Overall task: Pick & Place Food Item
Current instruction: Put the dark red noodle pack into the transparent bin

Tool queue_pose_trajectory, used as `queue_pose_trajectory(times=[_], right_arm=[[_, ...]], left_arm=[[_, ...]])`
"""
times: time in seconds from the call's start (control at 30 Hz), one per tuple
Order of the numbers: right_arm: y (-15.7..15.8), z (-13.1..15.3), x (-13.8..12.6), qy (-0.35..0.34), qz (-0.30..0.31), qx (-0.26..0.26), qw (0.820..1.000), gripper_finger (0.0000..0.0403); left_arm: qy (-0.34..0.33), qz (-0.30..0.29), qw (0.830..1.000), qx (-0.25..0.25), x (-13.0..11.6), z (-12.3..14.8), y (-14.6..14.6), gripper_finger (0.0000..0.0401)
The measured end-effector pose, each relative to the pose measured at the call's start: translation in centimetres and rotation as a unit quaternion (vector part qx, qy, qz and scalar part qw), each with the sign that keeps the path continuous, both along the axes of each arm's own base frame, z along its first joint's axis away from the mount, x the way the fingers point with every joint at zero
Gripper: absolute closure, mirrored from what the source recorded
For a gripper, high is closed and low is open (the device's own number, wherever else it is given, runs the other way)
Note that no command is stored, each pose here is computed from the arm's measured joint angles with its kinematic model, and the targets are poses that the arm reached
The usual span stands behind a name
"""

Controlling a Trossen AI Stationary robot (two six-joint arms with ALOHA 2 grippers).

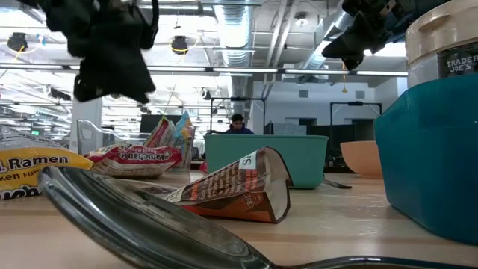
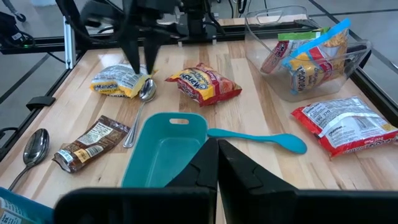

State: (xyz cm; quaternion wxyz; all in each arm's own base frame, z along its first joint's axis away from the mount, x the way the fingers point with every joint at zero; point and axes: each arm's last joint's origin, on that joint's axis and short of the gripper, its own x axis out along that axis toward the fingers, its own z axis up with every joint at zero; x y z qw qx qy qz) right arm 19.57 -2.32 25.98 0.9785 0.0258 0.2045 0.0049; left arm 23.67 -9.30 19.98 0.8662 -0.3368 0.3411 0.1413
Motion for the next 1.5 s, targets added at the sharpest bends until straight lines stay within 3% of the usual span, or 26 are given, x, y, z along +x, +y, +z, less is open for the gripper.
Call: queue_pose_trajectory(times=[0.23, 0.47, 0.8, 1.1, 1.5], right_arm=[[0.0, 0.0, 0.0, 0.0, 0.0, 0.0, 1.0, 0.0403], [0.0, 0.0, 0.0, 0.002, 0.0, 0.0, 1.0, 0.0403], [0.0, -0.2, -0.1, 0.011, 0.0, 0.001, 1.0, 0.0403], [0.0, -0.2, -0.1, 0.012, 0.0, 0.001, 1.0, 0.0403], [0.0, -0.2, -0.1, 0.011, 0.0, 0.001, 1.0, 0.0403]], left_arm=[[-0.051, -0.037, 0.998, 0.024, 0.8, 3.0, -1.6, 0.0393], [-0.063, -0.034, 0.996, 0.046, 0.6, 3.7, -2.5, 0.04], [0.071, 0.002, 0.995, 0.065, 0.5, -0.5, -2.7, 0.0401], [0.189, 0.076, 0.976, 0.081, -1.3, -2.3, -1.7, 0.0401], [0.197, 0.095, 0.973, 0.076, -1.5, -2.3, -1.4, 0.0401]])
